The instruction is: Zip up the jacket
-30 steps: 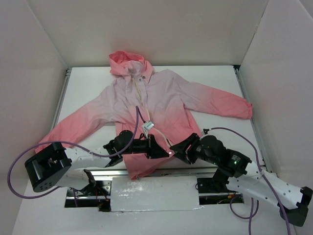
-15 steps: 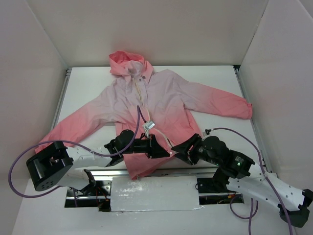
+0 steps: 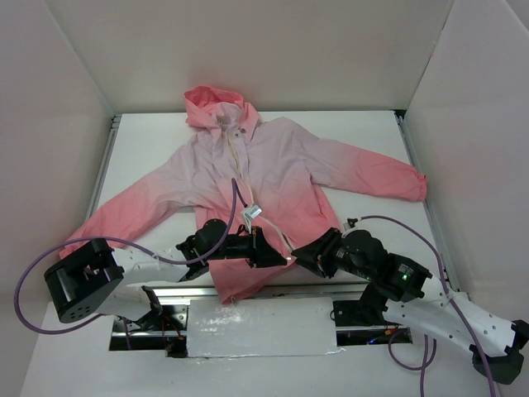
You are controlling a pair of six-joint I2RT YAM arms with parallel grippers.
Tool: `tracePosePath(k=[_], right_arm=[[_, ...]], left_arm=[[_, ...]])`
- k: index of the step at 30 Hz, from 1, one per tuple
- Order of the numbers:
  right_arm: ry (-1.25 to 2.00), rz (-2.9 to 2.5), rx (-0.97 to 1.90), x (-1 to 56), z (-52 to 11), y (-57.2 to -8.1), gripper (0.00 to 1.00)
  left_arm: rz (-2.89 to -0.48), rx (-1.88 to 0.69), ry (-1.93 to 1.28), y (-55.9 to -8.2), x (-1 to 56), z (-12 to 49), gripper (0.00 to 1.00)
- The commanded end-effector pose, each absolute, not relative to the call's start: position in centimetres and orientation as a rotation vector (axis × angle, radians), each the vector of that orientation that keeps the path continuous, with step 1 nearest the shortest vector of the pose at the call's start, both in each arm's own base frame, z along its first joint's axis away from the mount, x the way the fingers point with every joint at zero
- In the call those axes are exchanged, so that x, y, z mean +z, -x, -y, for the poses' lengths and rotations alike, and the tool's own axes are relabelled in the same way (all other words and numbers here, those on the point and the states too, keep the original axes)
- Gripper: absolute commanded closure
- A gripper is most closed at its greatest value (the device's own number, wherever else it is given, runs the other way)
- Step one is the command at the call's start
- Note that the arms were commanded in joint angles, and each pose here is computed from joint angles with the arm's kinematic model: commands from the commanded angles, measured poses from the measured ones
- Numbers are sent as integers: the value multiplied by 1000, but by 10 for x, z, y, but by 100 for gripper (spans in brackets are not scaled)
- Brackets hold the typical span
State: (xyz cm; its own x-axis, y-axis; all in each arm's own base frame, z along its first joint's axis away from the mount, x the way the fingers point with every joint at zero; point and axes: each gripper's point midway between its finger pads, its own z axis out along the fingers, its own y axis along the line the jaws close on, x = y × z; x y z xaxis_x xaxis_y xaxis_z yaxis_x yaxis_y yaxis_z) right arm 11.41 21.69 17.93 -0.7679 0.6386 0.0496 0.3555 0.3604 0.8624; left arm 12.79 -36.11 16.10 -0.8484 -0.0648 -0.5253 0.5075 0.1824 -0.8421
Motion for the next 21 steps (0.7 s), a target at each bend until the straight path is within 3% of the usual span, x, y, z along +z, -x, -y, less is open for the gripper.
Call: tracePosePath(k=[1, 21], right_arm=[[-873, -2304, 1376, 183, -218, -117, 59], [-883, -2307, 1329, 164, -216, -121, 67]], left_arm=[[-1870, -1768, -472, -130, 195, 369, 100], [-1868, -1771, -470, -129, 196, 367, 100]])
